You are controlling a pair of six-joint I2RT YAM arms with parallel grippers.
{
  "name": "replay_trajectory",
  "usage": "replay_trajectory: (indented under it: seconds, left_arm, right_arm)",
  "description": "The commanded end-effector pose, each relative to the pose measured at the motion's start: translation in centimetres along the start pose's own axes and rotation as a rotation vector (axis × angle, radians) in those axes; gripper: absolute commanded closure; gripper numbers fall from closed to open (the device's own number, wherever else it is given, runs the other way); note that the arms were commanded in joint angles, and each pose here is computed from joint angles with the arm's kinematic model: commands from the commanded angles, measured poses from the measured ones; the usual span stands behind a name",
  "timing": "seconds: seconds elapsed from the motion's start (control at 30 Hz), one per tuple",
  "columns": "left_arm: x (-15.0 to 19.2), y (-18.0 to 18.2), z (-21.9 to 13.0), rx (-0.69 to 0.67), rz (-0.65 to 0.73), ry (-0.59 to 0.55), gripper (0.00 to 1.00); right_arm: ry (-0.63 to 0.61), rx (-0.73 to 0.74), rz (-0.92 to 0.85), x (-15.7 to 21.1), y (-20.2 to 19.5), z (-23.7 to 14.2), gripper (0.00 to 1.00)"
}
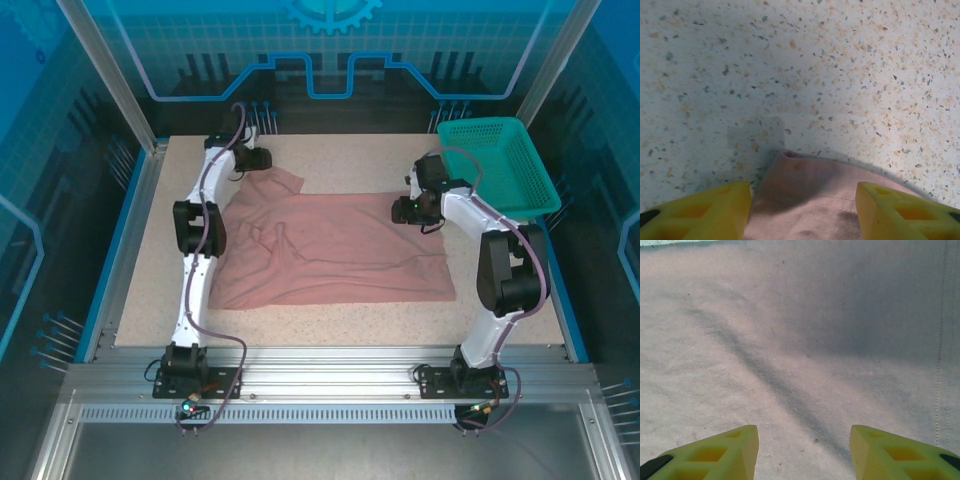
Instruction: Fold the inside-out t-shirt
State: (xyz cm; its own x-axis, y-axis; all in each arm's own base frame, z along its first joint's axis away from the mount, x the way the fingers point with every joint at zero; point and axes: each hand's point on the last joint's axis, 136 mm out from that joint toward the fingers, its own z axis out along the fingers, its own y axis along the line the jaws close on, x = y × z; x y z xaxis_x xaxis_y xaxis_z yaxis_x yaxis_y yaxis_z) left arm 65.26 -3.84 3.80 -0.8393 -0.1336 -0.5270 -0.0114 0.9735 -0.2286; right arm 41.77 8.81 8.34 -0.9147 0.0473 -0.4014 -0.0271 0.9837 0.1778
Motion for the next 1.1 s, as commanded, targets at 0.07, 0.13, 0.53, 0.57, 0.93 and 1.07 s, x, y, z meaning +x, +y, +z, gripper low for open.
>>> replay_trajectory:
  seconds: [0.07, 0.13, 0.53, 0.57, 0.93, 1.07]
  left_arm:
    - [0.9, -0.6, 0.4, -0.001, 0.022, 0.034, 0.53]
    - [1.1, -0.8, 0.5, -0.008, 0.041, 0.041, 0.56]
    - [3.7, 0.6, 1.1, -0.039, -0.005, 0.132, 0.82]
    - [3.6, 0.7, 1.0, -0.038, -0.005, 0.129, 0.84]
    - [-2.4, -0.2, -3.2, -0.027, 0.018, -0.089, 1.00]
    - [-3.5, -0.7, -4.8, -0.022, 0.045, -0.124, 1.00]
  right_arm:
    - [-0.001, -0.015, -0.021, 0.5, 0.8, -0.4, 0.49]
    - [-0.005, -0.013, -0.022, 0.5, 0.8, -0.6, 0.49]
    - [-0.018, -0.033, -0.022, -0.1, 1.3, -1.2, 0.50]
    - [-0.017, -0.035, -0.021, -0.1, 1.3, -1.1, 0.50]
    - [-0.051, 0.008, 0.075, -3.0, 0.4, -0.8, 0.50]
    - [-0.034, 0.095, 0.133, -4.7, -2.0, 0.4, 0.47]
